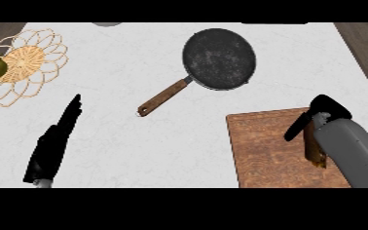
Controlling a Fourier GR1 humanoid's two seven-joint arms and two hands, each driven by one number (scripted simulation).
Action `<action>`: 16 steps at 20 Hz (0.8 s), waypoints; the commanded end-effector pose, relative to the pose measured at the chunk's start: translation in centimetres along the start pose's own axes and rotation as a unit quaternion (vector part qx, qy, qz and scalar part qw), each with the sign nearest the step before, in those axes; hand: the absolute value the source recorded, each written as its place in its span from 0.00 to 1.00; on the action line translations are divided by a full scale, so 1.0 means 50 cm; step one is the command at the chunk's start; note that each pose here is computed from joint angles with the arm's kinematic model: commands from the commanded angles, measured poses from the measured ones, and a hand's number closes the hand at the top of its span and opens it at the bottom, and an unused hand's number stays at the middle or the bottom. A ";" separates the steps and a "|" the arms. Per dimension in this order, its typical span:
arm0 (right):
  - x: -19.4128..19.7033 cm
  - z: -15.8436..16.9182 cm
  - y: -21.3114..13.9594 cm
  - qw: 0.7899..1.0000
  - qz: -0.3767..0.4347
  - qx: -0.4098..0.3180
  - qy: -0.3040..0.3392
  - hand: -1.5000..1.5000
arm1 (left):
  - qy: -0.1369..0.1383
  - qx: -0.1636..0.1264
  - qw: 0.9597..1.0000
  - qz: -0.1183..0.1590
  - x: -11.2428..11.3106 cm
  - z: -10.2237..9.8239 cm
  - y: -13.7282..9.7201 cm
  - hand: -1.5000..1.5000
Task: Pick the sweet potato from the cutting board and place it in the pan
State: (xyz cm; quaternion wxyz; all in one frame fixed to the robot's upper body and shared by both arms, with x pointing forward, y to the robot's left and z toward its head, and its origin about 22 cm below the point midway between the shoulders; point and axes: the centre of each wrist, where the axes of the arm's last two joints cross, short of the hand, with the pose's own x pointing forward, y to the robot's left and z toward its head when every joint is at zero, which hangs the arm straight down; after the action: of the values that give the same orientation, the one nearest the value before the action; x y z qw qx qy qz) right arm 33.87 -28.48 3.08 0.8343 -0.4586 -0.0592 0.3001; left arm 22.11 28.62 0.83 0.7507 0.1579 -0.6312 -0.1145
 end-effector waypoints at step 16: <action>-0.031 0.020 0.042 0.998 -0.033 0.009 0.060 1.00 | 0.008 0.003 1.000 0.004 0.006 -0.016 0.006 0.50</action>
State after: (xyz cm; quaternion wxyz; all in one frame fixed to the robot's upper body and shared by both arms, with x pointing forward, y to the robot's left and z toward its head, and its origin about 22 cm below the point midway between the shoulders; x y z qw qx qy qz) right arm 32.26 -28.82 2.88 0.8397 -0.4548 -0.1093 0.2757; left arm 21.86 29.01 0.91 0.7532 0.1568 -0.6286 -0.1142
